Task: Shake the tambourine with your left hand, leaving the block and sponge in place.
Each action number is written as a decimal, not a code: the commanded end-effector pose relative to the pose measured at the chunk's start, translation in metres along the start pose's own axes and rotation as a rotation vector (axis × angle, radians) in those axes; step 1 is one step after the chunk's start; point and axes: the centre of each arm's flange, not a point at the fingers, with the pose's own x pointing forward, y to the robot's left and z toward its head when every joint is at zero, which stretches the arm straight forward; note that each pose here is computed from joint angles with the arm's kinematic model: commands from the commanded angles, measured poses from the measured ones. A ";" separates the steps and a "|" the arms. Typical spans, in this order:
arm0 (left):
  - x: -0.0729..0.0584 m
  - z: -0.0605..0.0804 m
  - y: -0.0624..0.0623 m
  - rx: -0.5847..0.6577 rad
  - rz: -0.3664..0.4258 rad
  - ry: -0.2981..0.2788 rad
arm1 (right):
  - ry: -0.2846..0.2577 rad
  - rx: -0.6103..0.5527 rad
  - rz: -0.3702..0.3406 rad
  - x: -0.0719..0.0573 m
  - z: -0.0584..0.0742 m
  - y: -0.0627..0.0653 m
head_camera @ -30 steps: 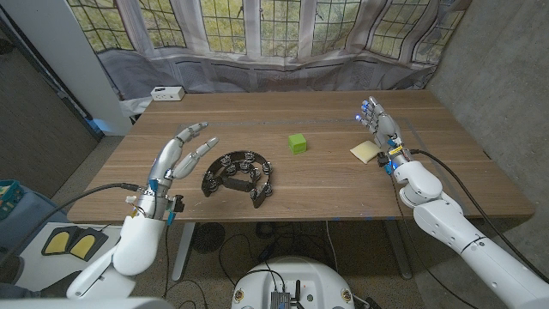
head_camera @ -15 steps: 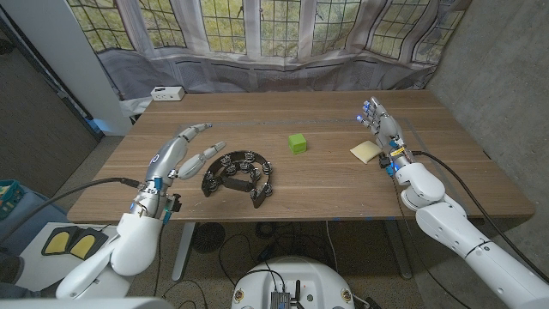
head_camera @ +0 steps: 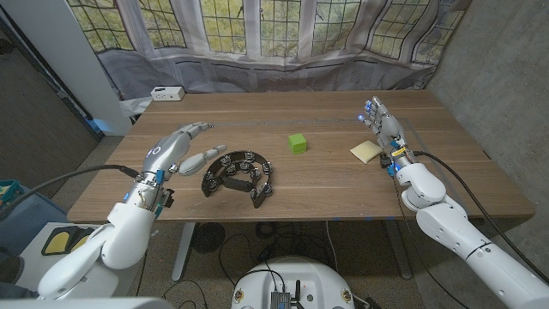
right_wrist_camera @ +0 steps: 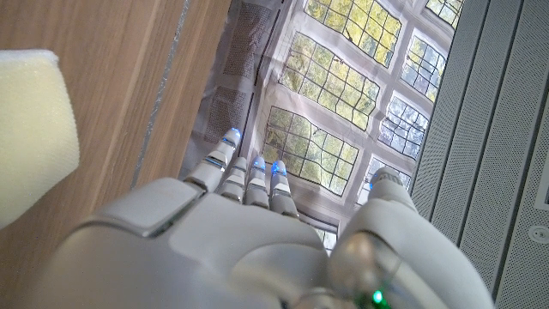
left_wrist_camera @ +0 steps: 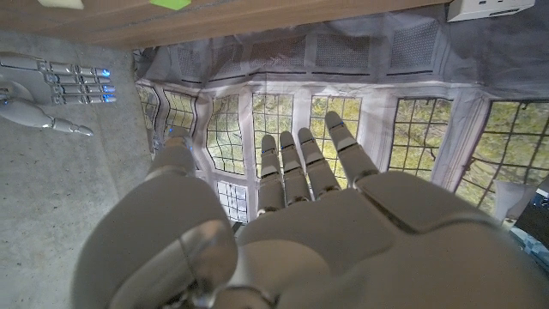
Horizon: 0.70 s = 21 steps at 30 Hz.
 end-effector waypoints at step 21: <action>0.028 0.016 0.023 0.361 -0.407 -0.013 | 0.007 0.013 -0.025 -0.003 -0.005 0.004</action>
